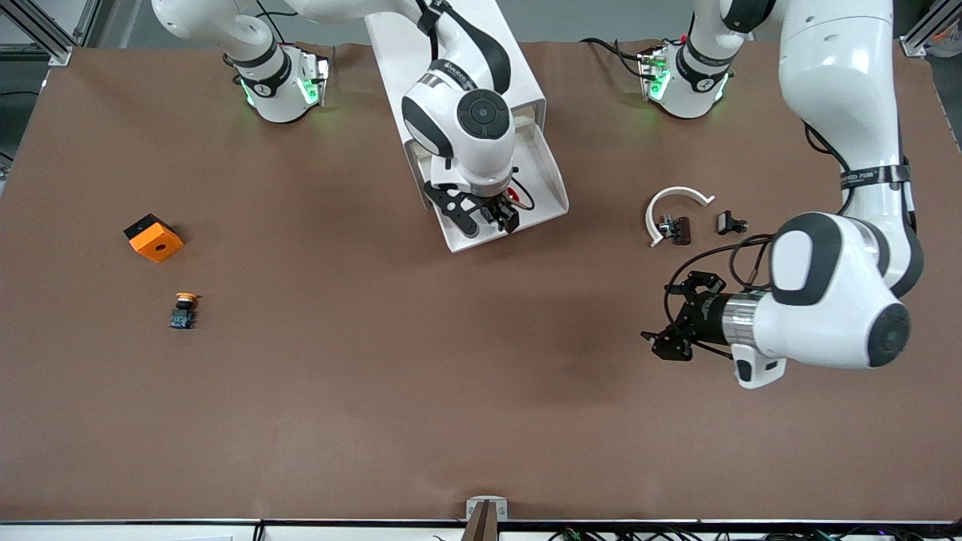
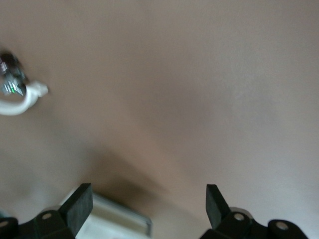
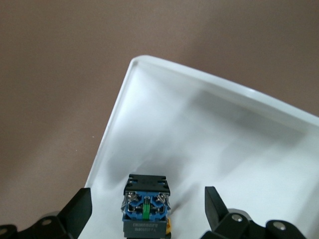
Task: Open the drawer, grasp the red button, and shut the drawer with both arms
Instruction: 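Grasp the red-capped button switch in the drawer with the right gripper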
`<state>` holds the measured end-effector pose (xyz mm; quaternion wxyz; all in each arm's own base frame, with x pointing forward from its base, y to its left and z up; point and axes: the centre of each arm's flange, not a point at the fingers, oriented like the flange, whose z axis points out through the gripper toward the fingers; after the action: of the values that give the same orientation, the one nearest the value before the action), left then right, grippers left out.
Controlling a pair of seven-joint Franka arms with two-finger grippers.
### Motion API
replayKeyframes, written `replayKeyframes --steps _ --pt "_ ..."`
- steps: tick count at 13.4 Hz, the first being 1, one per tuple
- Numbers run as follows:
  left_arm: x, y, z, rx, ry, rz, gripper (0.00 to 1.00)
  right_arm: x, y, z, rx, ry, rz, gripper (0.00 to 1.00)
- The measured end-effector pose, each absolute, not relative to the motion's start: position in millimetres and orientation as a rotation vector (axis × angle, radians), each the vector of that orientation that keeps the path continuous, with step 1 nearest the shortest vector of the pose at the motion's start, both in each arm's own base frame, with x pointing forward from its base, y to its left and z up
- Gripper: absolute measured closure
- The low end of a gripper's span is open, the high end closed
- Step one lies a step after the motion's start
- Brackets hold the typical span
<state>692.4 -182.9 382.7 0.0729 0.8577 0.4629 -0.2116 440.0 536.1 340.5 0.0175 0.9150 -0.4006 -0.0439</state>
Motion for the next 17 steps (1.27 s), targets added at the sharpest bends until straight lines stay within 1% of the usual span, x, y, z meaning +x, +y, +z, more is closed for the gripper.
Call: replayKeyframes --steps 1,2,4,6,7,10,12,14,17 --pt "689.1 -196.0 382.2 2.628 1.366 -0.604 0.00 439.8 536.8 339.8 2.844 -1.244 -0.136 0.00" --pt "686.9 -205.9 382.2 2.659 1.345 -0.580 0.00 440.1 536.7 339.7 2.843 -1.245 -0.136 0.07" --pt "685.7 -211.0 382.3 2.690 1.303 -0.562 0.00 440.5 536.5 339.9 2.844 -1.246 -0.135 0.33" --pt "684.9 -212.5 381.5 2.704 1.280 -0.559 0.00 440.6 536.5 339.9 2.844 -1.246 -0.135 0.55" --pt "683.5 -216.9 382.7 2.710 1.266 -0.558 0.00 440.6 536.6 340.0 2.844 -1.247 -0.135 0.59" --pt "674.7 -239.8 392.6 2.733 1.211 -0.544 0.00 440.5 537.1 340.6 2.845 -1.246 -0.134 0.59" --pt "668.0 -251.5 387.0 2.750 1.192 -0.564 0.00 442.9 538.9 346.5 2.856 -1.252 -0.128 0.59" --pt "662.2 -262.2 379.6 2.792 1.124 -0.560 0.00 449.6 539.2 365.0 2.857 -1.259 -0.122 0.59" --pt "657.5 -272.6 369.9 2.885 0.925 -0.485 0.00 471.6 516.3 416.5 2.814 -1.200 -0.153 0.59"
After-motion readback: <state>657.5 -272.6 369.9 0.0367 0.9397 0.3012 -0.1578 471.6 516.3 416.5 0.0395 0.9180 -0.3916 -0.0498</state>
